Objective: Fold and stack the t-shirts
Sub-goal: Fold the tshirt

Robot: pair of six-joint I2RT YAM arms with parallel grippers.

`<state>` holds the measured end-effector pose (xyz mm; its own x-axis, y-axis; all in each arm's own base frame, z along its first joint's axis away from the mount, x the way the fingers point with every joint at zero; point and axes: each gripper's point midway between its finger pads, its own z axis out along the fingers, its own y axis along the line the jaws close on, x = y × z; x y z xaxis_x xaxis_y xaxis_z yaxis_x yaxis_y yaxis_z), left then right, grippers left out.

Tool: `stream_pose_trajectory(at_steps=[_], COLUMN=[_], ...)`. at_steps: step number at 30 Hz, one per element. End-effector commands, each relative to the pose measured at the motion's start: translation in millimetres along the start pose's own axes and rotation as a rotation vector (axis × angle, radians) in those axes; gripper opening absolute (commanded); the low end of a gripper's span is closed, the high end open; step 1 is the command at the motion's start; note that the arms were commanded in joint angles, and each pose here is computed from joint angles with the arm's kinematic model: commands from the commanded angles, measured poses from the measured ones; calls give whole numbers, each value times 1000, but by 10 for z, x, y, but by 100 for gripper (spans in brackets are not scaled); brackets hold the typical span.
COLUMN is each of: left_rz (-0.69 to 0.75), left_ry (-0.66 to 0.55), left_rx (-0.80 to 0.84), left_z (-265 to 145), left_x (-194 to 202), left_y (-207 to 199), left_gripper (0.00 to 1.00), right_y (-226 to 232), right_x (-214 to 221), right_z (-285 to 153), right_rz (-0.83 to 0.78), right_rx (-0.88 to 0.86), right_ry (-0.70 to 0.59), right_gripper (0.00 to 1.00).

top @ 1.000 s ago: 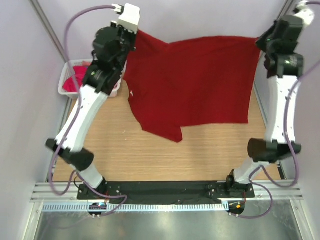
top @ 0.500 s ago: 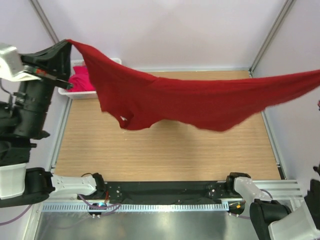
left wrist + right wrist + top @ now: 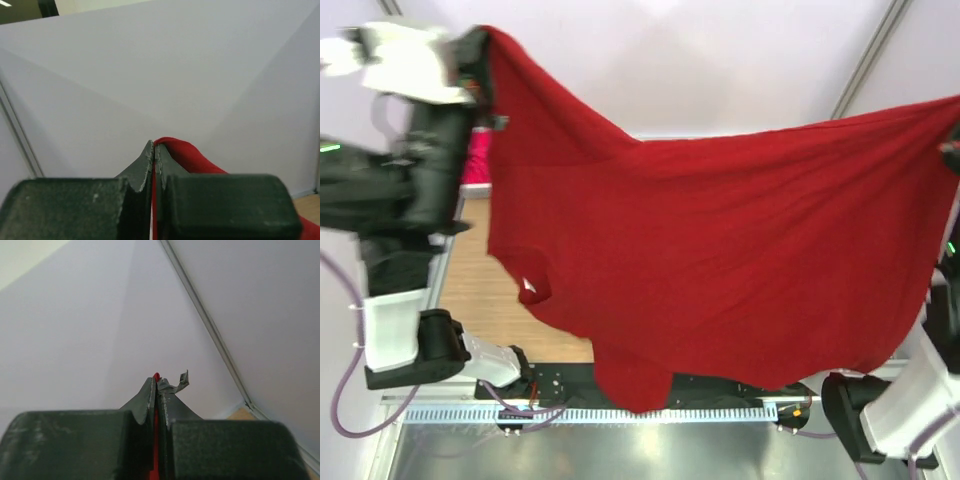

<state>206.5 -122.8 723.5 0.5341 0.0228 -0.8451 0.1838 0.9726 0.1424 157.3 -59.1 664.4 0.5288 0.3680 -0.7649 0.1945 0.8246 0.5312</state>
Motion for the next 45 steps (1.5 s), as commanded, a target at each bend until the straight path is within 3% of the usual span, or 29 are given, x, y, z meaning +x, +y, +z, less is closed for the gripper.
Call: stream_pose_trajectory(at_steps=[1, 2, 4, 5, 6, 7, 9, 10, 14, 15, 17, 18, 19, 21, 24, 26, 30, 37, 45], left_rz=[147, 174, 100, 112, 116, 115, 103, 98, 98, 101, 83, 82, 77, 95, 72, 29, 1, 8, 9], left_ry=[99, 154, 220, 275, 296, 314, 384, 407, 491, 552, 536, 585, 539, 589, 550, 572, 599, 779, 934], left_rx=[-31, 50, 23, 73, 56, 61, 90, 93, 126, 121, 134, 135, 145, 164, 162, 169, 169, 207, 212], left_z=[253, 331, 400, 438, 467, 486, 564, 596, 856, 917, 1109, 1158, 1335, 1436, 1673, 1692, 1677, 1170, 494], left_x=[499, 869, 1350, 1836, 2032, 2196, 2715, 2893, 3778, 4200, 4354, 4757, 4661, 5137, 5184, 5438, 5680, 5908, 5689], left_y=[-210, -456, -346, -556, -472, -472, -495, -486, -448, -405, -370, -343, -328, -347, -284, -282, -178, -204, -250], left_gripper=[0, 0, 0, 0, 0, 0, 0, 0, 0, 0, 0, 0, 0, 0, 0, 0, 0, 0, 0], right_y=[-234, -275, -373, -382, -377, -514, -619, -785, -1072, -1094, -1177, -1161, -1207, -1066, -1142, -1265, -1197, -1452, -1838], right_x=[581, 668, 1160, 1236, 1343, 1832, 2223, 2633, 3484, 3626, 4146, 4279, 4598, 4758, 5229, 5525, 5722, 5940, 6007], right_z=[513, 514, 632, 596, 671, 720, 846, 858, 1062, 1155, 1292, 1378, 1493, 1682, 1893, 1967, 2181, 2177, 1852], right_rz=[-96, -103, -115, -104, -90, -104, -90, -103, -122, -128, -135, -130, -130, -100, -83, -93, -93, -110, -131], right_rx=[115, 122, 115, 96, 79, 83, 95, 118, 144, 135, 116, 96, 90, 33, 34, 55, 10, 75, 157], right_ry=[89, 107, 199, 204, 194, 292, 336, 410, 511, 514, 604, 615, 669, 697, 751, 785, 808, 869, 1024], right_gripper=[1, 1, 1, 1, 1, 1, 1, 1, 1, 1, 1, 1, 1, 1, 1, 1, 1, 1, 1])
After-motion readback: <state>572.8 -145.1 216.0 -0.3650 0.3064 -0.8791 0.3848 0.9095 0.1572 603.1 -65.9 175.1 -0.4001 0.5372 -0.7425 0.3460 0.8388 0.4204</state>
